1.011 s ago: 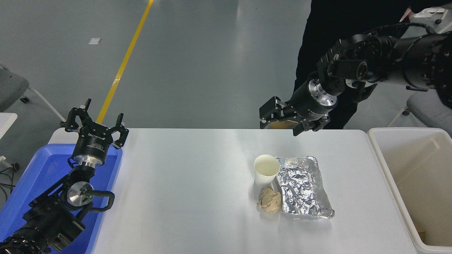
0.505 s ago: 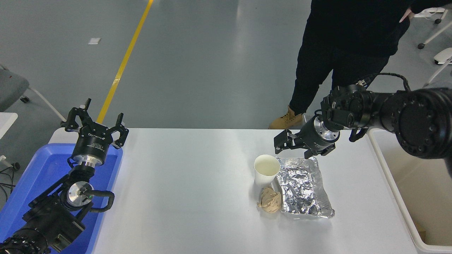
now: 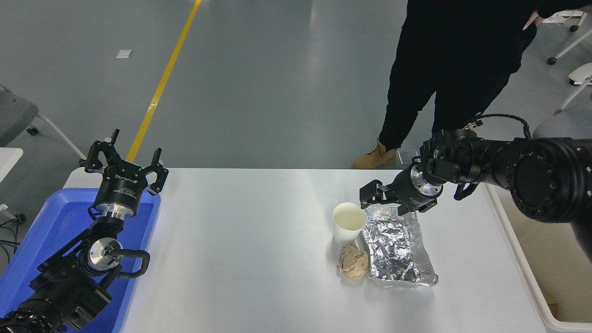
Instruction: Pick up paper cup place in dustbin
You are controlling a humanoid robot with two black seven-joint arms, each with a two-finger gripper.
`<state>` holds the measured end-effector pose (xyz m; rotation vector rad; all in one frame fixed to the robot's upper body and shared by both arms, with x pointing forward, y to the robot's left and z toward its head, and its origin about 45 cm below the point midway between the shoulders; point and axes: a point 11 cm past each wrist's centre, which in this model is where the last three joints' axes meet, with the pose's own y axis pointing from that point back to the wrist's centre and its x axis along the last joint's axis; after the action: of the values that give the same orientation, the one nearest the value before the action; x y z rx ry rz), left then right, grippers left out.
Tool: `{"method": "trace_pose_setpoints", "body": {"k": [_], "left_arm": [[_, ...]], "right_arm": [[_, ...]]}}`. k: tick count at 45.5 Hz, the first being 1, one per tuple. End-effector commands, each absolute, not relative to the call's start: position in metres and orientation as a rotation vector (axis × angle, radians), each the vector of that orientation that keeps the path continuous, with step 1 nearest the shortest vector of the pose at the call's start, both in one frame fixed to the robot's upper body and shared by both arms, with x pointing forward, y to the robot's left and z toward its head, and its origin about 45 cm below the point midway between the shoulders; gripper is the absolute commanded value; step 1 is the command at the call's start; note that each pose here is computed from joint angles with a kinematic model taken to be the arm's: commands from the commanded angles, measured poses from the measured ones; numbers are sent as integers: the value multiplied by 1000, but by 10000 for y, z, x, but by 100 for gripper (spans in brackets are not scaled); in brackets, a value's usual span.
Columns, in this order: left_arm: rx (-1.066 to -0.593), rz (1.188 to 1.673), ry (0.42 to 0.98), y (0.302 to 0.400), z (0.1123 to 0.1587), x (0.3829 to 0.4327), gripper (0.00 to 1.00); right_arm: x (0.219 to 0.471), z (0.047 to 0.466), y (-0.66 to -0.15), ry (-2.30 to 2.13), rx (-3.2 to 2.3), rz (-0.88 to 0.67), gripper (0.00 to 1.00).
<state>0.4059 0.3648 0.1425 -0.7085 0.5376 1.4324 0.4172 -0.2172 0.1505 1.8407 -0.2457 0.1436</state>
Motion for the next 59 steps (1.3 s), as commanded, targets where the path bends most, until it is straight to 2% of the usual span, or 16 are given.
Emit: {"method": "trace_pose_setpoints", "body": {"k": [1,28,38,40,43,48,52,55,59], "left_arm": [[-707,1432,538,3647,1423,4059,98],[-707,1432,538,3647,1423,4059,98],[-707,1432,538,3647,1423,4059,98],[-707,1432,538,3647,1423,4059,98],[-710,1431,537,3646,1428,4061,98],[-707,1432,538,3647,1423,4059,98],[-707,1432,538,3647,1423,4059,98],[-707,1432,538,3647,1423,4059,98],[-707,1432,538,3647,1423,4059,98]], "right_arm": [[4149,1442,-2041,-268,1899,135,100],[4023,1124,-2081,-283,1907,130,100],[3975,1020,-2097,-285,1903,145,97],[3970,1008,-2098,-281,1900,156,91],[3967,995,-2111,-272,1888,177,77],[3960,980,-2139,-234,1858,219,46],[3960,980,-2143,-212,1848,243,34],[3970,993,-2138,-213,1850,246,19],[3996,1021,-2127,-218,1852,254,7]]}}
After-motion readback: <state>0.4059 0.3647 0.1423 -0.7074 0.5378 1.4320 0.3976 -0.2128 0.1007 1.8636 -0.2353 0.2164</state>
